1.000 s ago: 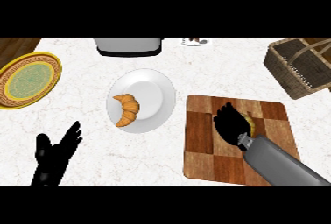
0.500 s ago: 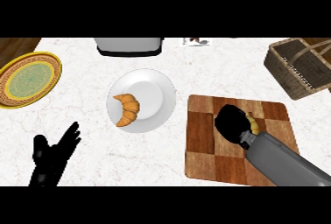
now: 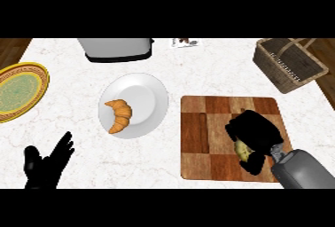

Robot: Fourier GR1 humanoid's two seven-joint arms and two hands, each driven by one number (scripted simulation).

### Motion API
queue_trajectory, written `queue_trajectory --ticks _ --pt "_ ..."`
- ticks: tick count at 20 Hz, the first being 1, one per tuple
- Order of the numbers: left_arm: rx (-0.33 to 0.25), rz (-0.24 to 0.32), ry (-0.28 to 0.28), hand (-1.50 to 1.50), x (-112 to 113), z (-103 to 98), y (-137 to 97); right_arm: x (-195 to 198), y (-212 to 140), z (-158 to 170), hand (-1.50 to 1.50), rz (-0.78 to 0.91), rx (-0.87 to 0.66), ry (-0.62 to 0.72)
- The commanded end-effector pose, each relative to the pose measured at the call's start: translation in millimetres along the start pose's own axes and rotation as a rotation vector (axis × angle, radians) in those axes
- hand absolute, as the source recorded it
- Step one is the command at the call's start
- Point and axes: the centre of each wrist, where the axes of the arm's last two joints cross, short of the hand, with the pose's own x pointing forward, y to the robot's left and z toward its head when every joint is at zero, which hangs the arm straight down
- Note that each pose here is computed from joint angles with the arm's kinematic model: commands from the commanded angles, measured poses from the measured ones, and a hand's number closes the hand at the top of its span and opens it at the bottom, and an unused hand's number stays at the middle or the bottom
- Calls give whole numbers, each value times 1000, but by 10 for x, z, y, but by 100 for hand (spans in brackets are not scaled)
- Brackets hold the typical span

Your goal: Pick the squash from the cutting board and place it in the basket

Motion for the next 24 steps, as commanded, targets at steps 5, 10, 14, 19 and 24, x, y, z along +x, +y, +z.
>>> queue_trajectory --ticks 5,10,14,19,24 --pt "-1 9 54 0 -102 -2 6 -72 -253 712 150 -396 -315 -3" --pt "18 21 59 0 -128 55 6 -102 -388 832 150 -856 -629 -107" --pt "6 13 64 0 -103 46 51 -284 -810 1313 150 -896 -782 -93" --pt "-30 -10 44 0 -22 -49 -100 -613 -1282 1795 150 -933 -862 76" --pt "-59 -26 38 0 -8 -89 -91 -996 -1879 2217 150 -1001 -953 147"
